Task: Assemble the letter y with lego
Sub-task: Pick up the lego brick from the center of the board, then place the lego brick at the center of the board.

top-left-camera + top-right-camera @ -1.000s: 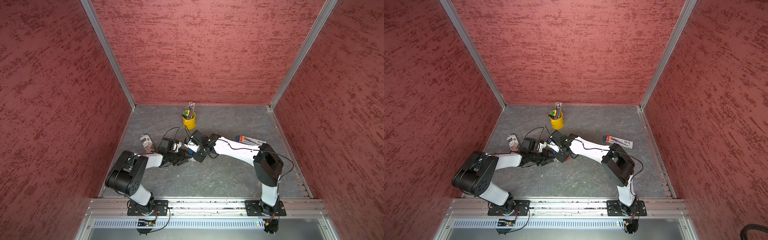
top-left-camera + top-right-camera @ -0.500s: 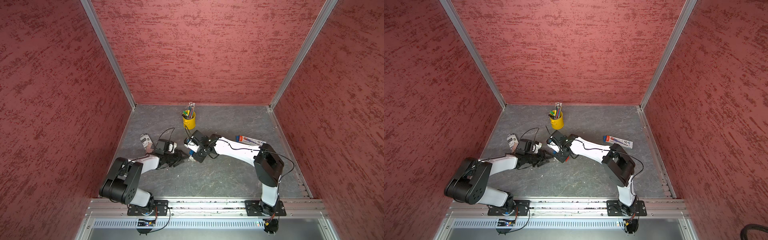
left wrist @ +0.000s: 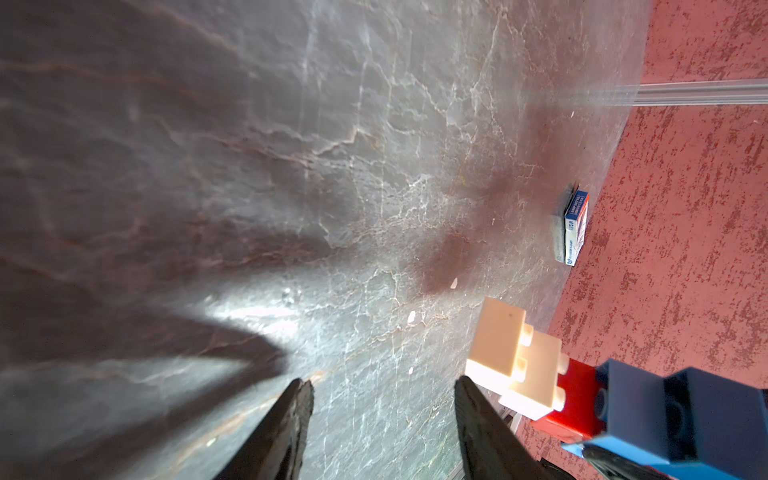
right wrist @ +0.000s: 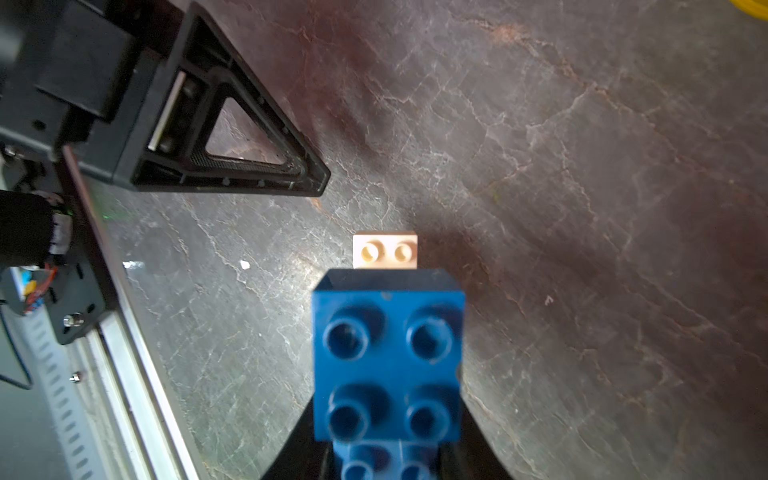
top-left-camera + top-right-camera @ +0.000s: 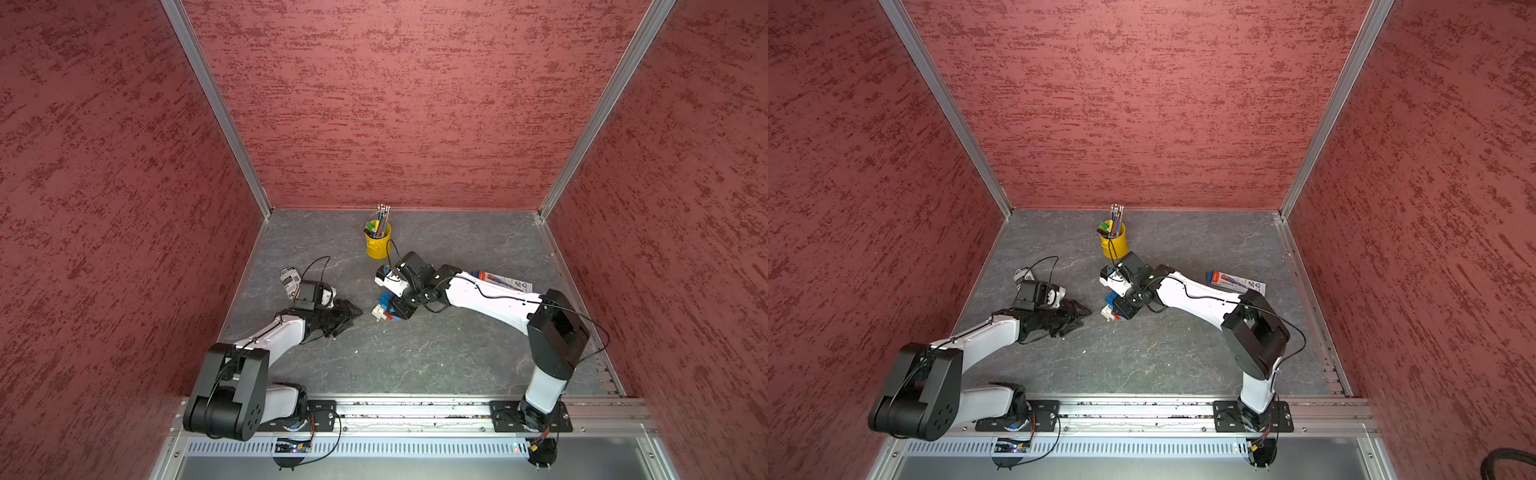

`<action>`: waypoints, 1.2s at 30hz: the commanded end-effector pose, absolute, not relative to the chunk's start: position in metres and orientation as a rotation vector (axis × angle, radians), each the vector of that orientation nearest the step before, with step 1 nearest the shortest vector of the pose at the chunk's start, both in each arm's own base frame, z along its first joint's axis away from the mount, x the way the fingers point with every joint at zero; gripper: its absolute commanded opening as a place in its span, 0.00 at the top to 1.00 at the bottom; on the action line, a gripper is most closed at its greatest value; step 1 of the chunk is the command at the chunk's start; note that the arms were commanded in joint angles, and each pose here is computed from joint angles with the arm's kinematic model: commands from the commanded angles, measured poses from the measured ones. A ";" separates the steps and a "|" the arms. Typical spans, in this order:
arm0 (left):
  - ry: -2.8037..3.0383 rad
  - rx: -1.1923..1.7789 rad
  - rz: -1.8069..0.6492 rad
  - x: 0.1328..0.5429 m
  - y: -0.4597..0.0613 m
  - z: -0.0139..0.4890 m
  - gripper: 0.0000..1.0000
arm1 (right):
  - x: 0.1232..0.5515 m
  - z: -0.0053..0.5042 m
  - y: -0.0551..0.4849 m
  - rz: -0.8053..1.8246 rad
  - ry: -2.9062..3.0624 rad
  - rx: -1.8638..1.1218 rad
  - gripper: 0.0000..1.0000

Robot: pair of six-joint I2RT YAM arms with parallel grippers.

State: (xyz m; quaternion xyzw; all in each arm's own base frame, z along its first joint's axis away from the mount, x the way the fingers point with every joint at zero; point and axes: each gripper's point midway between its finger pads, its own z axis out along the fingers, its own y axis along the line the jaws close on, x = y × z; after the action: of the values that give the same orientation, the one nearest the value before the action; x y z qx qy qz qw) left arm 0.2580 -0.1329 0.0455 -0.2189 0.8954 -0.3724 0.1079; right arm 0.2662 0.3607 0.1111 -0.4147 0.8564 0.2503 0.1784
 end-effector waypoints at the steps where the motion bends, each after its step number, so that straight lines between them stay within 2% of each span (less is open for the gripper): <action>1: 2.638 -0.643 -1.097 0.256 -0.131 0.050 0.42 | 0.262 0.128 0.371 0.926 2.359 -1.126 0.70; 14: 2.639 -0.652 -1.101 0.254 -0.131 0.051 0.42 | 0.243 0.112 0.360 1.311 2.345 -1.032 0.68; 36: 2.646 -0.654 -1.085 0.246 -0.128 0.050 0.43 | 0.240 0.072 0.348 1.369 2.441 -0.971 0.65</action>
State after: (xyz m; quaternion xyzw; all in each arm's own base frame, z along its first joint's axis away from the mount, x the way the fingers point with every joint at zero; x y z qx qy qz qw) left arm 0.2493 -0.1307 0.0505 -0.2236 0.8961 -0.3697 0.1015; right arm 0.2391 0.3471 0.0752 -0.3269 0.8263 0.4489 0.0936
